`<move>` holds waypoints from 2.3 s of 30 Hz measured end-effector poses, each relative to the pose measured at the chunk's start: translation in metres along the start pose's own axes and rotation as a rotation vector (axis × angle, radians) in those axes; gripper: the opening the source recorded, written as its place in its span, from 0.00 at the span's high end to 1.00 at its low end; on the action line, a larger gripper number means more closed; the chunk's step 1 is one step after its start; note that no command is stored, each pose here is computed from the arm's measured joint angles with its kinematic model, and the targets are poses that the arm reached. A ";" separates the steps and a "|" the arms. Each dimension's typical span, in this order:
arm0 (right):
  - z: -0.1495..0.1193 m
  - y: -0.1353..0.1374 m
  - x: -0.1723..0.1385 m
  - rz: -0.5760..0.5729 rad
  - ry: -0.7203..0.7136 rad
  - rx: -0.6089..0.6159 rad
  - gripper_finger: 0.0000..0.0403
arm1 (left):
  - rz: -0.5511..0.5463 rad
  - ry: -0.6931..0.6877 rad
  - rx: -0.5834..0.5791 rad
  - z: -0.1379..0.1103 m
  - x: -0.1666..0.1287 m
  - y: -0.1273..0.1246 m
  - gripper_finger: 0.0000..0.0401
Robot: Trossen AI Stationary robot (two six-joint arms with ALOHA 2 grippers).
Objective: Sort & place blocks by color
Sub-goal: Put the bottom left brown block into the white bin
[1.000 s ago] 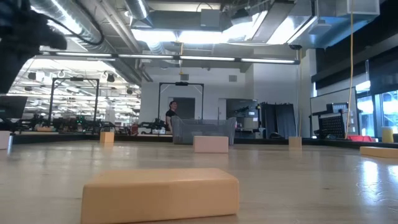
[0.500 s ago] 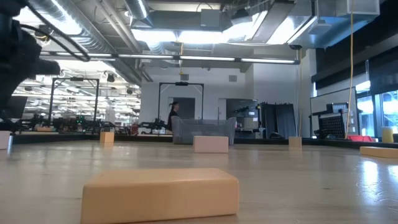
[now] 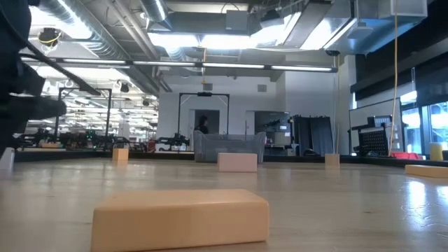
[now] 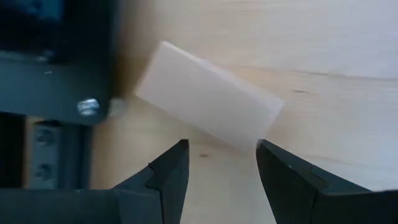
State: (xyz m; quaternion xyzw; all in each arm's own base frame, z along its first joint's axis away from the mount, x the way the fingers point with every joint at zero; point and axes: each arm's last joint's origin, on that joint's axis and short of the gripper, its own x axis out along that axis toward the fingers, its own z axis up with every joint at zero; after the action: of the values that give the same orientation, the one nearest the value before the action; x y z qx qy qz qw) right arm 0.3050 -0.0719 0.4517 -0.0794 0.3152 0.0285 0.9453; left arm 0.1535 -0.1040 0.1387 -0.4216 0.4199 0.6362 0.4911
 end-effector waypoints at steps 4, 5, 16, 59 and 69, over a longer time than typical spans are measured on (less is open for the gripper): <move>0.000 0.000 0.000 0.001 0.003 0.002 0.50 | 0.002 0.004 0.008 -0.002 0.003 -0.001 0.55; 0.000 0.000 0.000 0.001 0.004 0.003 0.50 | 0.010 -0.001 0.008 -0.003 0.004 -0.002 0.55; -0.001 0.000 0.000 0.002 0.007 0.006 0.50 | -0.077 -0.095 0.010 -0.002 0.002 -0.006 0.55; -0.001 0.000 0.000 0.002 0.007 0.000 0.50 | 0.229 -0.074 0.330 0.054 -0.040 -0.037 0.55; -0.001 0.000 0.000 0.003 0.008 -0.004 0.50 | 0.262 0.010 0.268 0.053 -0.012 -0.040 0.55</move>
State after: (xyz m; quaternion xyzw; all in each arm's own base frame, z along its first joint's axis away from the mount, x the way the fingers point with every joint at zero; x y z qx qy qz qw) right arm 0.3045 -0.0717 0.4511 -0.0811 0.3189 0.0302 0.9438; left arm 0.1883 -0.0503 0.1605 -0.2972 0.5548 0.6309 0.4538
